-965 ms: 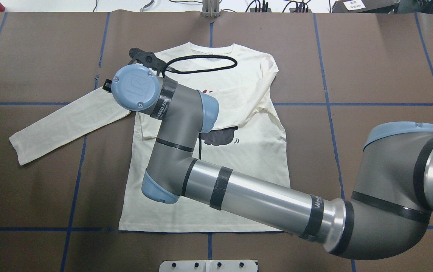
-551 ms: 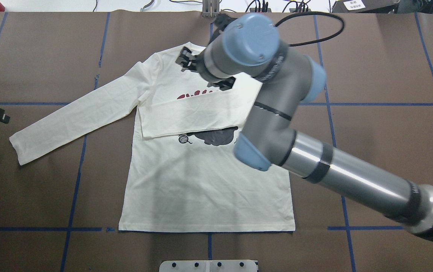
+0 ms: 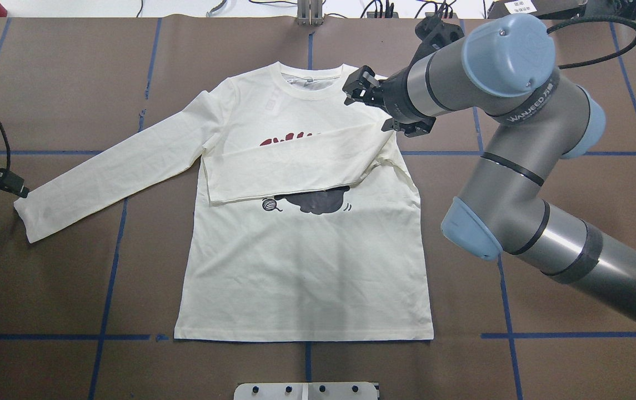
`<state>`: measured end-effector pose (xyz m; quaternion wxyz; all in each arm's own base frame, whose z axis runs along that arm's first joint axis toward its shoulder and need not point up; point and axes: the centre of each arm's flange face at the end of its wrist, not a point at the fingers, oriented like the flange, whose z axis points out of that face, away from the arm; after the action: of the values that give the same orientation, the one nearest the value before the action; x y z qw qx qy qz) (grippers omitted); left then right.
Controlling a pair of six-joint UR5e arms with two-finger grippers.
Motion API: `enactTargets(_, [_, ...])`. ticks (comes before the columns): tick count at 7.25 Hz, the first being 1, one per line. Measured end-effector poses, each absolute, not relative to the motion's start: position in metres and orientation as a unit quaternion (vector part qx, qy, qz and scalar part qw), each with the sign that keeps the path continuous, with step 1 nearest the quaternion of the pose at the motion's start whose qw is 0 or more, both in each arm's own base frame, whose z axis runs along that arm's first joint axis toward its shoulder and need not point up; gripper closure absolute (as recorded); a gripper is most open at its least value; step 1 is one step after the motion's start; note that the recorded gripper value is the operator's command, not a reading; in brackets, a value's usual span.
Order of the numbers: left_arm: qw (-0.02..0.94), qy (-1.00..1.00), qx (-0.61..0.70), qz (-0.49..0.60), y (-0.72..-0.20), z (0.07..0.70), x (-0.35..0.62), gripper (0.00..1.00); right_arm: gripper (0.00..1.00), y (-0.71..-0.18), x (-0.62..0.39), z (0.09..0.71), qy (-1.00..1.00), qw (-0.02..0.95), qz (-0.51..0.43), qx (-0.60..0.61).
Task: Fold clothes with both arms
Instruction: 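Release the sleeve and raise the right gripper while the left gripper grasps the other cuff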
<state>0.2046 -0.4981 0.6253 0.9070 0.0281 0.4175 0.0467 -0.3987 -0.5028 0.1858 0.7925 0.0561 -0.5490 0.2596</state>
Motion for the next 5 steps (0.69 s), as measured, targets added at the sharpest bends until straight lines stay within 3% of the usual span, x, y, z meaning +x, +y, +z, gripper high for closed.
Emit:
enactTargets(1, [0.908,0.416,0.023,0.053,-0.496,0.629,0.213,0.4,0.14,-0.502,-0.396,0.192,-0.546,0.794,0.263,0.057])
enactTargets(2, [0.908,0.414,0.019,0.057,-0.495,0.632,0.218,0.56,0.15,-0.502,-0.394,0.197,-0.542,0.795,0.266,0.059])
enactTargets(3, [0.908,0.414,0.017,0.059,-0.494,0.635,0.22,1.0,0.15,-0.502,-0.392,0.204,-0.538,0.796,0.269,0.06])
enactTargets(5, [0.908,0.414,0.017,0.062,-0.495,0.635,0.222,1.0,0.15,-0.499,-0.387,0.214,-0.533,0.799,0.272,0.06])
